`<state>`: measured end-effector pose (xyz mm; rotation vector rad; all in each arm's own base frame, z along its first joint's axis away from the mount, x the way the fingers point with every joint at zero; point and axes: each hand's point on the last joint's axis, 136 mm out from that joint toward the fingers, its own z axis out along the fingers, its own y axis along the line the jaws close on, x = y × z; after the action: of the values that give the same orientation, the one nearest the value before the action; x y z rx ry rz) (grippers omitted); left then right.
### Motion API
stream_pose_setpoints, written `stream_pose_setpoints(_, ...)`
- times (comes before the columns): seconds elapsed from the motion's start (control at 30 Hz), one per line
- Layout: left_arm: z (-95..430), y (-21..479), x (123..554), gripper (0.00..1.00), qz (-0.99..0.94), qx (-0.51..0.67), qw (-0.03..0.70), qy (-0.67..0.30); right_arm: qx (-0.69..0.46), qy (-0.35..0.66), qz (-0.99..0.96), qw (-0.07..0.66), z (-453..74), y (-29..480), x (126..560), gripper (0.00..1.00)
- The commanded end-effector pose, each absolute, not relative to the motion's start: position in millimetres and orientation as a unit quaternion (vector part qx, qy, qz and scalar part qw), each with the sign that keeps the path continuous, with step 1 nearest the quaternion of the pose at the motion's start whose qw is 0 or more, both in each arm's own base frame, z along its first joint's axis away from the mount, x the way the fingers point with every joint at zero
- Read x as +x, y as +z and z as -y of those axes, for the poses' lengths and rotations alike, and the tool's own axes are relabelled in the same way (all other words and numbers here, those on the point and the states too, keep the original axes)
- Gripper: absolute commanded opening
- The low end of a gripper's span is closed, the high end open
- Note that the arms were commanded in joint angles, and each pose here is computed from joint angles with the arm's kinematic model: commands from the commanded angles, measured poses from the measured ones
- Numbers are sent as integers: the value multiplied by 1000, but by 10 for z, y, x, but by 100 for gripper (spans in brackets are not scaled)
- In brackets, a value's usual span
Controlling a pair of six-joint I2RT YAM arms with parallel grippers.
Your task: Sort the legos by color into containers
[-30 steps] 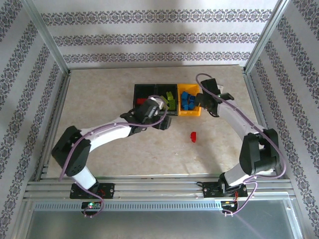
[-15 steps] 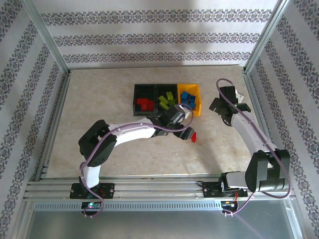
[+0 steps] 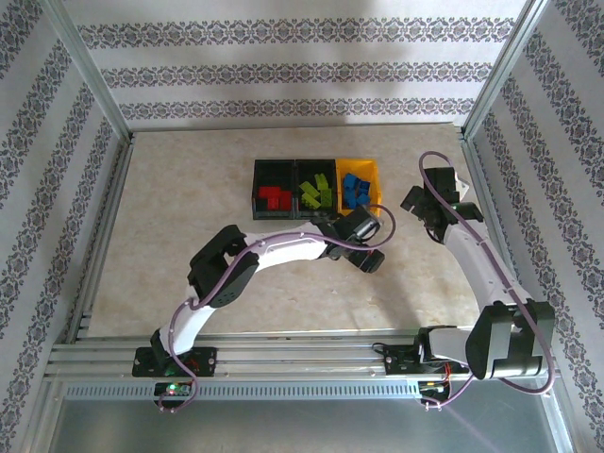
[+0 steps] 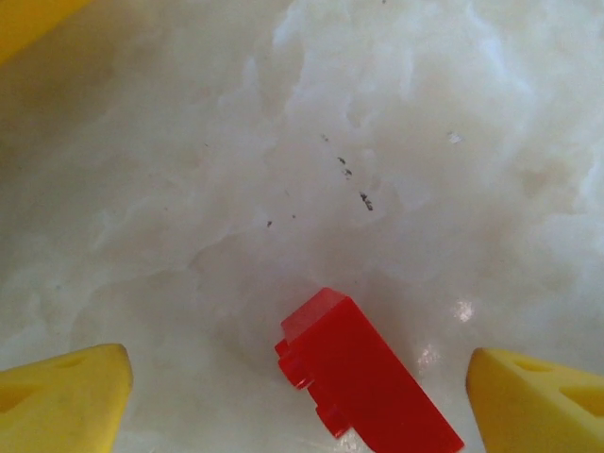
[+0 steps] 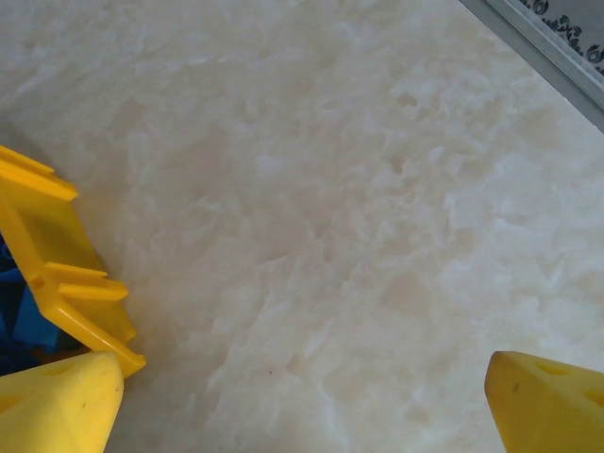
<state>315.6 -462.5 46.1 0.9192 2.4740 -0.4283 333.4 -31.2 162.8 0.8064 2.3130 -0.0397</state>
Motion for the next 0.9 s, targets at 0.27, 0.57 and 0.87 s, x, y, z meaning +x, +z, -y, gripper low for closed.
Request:
stream_pose_setpoints(0.27,4448,202,3160,68,-913,349,199,-72,305,11,-886,349,270,1615,3350,98)
stream_pose_setpoints(0.57,4399,186,3157,31,-915,345,199,-65,308,23,-883,353,241,1646,3375,98)
stream_pose_setpoints(0.87,3949,587,3350,20,-926,280,248,-60,306,33,-882,356,209,1664,3324,98)
